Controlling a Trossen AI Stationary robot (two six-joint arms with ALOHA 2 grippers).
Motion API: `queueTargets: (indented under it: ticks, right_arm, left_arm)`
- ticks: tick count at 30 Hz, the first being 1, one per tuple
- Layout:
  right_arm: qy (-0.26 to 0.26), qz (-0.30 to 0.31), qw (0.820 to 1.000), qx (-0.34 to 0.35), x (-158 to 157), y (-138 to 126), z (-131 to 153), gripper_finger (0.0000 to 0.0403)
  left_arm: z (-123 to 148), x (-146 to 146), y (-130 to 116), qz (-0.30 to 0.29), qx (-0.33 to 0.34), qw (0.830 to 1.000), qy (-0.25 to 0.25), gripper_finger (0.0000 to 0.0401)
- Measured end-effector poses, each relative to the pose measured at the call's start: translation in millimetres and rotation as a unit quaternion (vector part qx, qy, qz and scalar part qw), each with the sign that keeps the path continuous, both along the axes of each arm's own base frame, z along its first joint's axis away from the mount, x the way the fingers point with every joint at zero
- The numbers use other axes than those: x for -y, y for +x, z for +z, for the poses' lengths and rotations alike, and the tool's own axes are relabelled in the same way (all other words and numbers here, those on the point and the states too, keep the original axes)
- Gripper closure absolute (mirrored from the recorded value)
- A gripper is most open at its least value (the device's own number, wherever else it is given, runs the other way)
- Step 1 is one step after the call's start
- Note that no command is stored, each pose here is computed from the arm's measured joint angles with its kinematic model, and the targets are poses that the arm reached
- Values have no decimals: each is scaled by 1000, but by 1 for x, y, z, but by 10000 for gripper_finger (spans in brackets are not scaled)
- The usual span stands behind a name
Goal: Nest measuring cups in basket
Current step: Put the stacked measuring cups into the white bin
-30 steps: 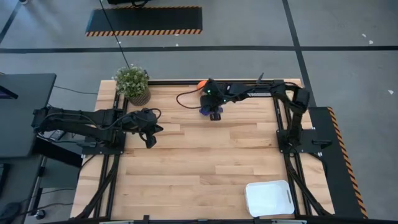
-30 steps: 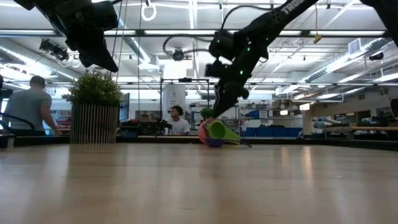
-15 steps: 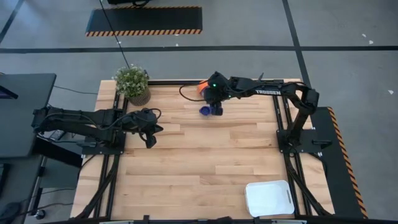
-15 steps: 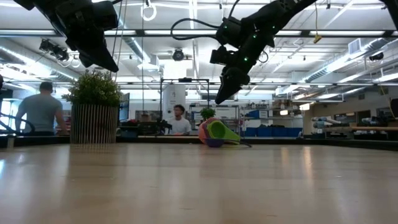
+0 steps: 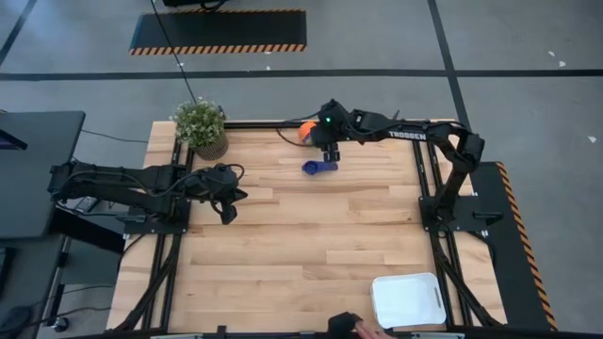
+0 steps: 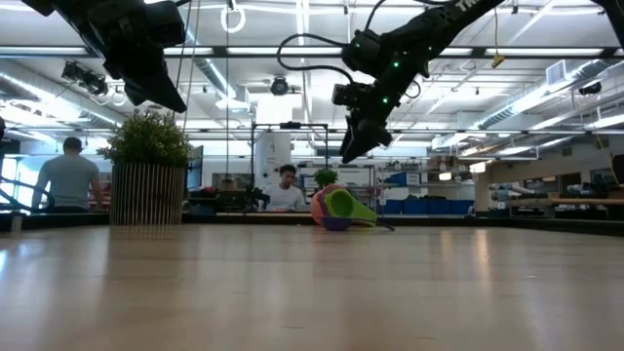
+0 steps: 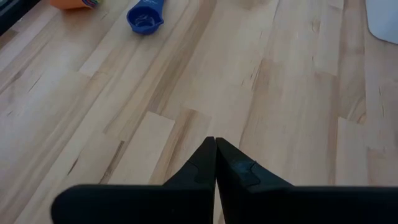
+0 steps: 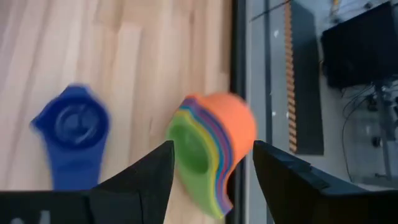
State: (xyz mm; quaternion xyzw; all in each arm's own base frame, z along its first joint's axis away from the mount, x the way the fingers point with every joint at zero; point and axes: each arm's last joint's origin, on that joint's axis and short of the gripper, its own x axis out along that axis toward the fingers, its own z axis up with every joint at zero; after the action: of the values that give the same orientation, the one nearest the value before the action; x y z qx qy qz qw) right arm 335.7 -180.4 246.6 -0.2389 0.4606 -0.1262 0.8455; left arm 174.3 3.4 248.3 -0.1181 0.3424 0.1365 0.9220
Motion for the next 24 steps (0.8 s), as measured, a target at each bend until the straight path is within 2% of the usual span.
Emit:
queueTargets:
  ticks: [4, 9, 15, 24]
  right_arm:
    - [-2, -1, 999, 35, 14, 2, -1, 179]
    - [19, -8, 1000, -1, 20, -2, -16, 179]
    - [22, -6, 1000, -2, 23, 2, -23, 179]
    - [4, 11, 999, -33, 32, 9, -47, 179]
  left_arm:
    - [0, 0, 0, 0, 0, 1000, 0, 388]
    - [0, 0, 0, 0, 2, 1000, 0, 388]
    - [1, 0, 1, -2, 5, 1000, 2, 388]
    - [4, 0, 3, 0, 25, 1000, 0, 388]
